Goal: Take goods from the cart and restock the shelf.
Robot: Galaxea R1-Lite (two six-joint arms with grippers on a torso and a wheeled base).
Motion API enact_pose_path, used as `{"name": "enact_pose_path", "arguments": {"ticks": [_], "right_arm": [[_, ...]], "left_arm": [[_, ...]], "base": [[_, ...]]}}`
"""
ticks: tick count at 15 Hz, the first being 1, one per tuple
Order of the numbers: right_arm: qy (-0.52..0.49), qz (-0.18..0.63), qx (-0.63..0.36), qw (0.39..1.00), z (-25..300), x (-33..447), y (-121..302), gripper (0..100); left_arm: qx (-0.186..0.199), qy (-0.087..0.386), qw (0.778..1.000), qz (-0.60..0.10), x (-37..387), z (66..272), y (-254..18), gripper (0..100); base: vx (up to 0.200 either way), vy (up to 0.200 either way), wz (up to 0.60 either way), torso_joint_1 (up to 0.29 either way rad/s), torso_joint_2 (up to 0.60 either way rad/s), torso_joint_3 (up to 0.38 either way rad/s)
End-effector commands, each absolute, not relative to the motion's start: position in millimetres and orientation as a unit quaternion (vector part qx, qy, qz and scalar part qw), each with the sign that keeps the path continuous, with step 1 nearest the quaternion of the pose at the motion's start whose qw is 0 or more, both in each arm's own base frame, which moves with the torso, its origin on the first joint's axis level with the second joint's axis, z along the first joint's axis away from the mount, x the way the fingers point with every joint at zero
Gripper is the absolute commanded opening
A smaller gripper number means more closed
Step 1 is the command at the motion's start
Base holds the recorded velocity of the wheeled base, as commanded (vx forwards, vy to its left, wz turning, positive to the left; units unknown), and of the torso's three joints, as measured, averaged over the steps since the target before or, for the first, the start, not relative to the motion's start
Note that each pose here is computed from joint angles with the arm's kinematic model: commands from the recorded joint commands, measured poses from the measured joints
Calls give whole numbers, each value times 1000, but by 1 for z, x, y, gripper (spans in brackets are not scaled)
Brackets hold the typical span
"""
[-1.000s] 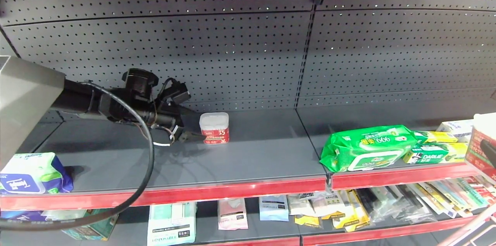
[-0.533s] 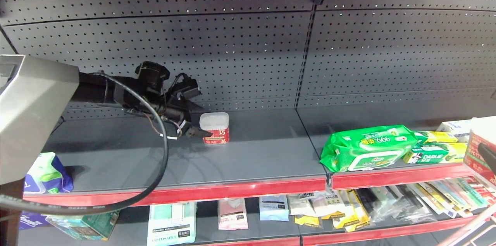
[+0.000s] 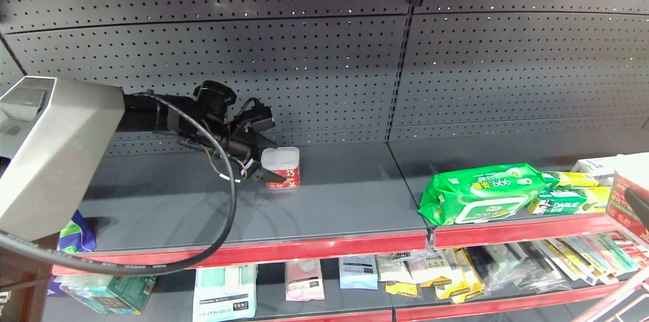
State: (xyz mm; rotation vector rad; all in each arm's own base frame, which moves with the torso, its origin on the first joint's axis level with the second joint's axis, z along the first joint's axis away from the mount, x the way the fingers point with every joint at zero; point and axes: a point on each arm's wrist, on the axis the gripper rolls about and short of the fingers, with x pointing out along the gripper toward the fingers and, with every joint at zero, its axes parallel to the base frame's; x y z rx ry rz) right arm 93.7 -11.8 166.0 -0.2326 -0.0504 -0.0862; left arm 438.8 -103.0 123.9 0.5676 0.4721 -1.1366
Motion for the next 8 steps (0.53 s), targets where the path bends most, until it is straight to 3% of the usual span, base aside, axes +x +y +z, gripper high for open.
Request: {"name": "enact_pose_path", "arguments": {"ticks": [1,8], "right_arm": [[-23,-42,-116,992,165,95,-12,0],[-22,-43,-116,992,165,94,-12,0]], "left_arm": [[267,210,782,-522,445,127,-103,100],[288,212,779,-515,454,113,-98,100]], "base": [[0,0,0,0,0,0],[0,0,0,0,0,0]]}}
